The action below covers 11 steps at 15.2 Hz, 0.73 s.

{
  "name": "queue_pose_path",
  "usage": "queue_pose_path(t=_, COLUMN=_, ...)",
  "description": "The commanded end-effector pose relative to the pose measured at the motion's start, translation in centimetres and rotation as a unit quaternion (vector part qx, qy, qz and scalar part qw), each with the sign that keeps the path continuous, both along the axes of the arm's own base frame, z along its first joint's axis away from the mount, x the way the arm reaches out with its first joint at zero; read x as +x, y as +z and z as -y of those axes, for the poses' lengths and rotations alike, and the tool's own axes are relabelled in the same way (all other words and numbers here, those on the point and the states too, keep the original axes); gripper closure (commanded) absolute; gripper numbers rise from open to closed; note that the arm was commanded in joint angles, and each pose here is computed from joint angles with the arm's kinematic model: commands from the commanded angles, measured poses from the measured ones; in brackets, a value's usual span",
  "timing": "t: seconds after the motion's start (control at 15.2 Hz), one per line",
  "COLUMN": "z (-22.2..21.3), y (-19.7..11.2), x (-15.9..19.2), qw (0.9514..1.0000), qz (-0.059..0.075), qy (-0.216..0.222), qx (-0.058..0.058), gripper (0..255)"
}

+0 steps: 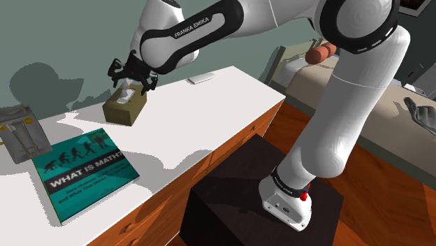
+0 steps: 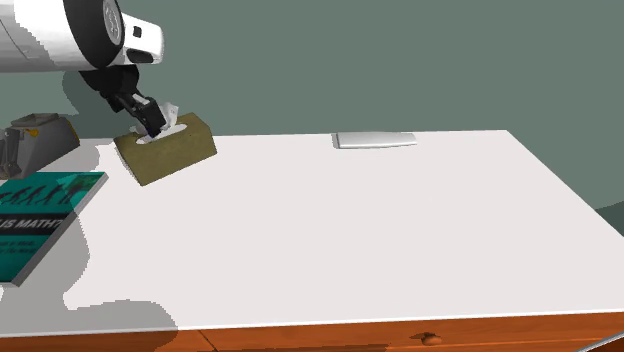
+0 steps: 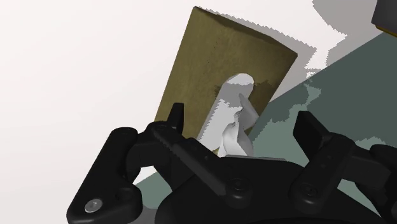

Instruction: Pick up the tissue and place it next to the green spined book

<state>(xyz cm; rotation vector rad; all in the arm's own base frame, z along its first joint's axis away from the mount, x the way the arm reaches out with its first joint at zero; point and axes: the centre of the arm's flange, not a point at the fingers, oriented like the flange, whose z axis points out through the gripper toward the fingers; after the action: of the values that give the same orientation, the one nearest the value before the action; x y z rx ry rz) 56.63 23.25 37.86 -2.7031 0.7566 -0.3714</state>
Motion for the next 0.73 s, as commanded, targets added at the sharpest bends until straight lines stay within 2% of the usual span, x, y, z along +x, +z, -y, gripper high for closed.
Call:
queue_pose_path(t=0.0, z=0.4, y=1.8, x=-0.8, qw=1.0000, qz=0.000, qy=0.000, qx=0.000, gripper=0)
queue_pose_path(t=0.13, z=0.9, y=4.0, x=-1.5, qw=1.0000, qz=0.000, qy=0.000, qx=0.000, gripper=0)
queue_pose_path(t=0.66, z=0.9, y=4.0, x=-1.5, qw=1.0000, qz=0.000, qy=0.000, qx=0.000, gripper=0)
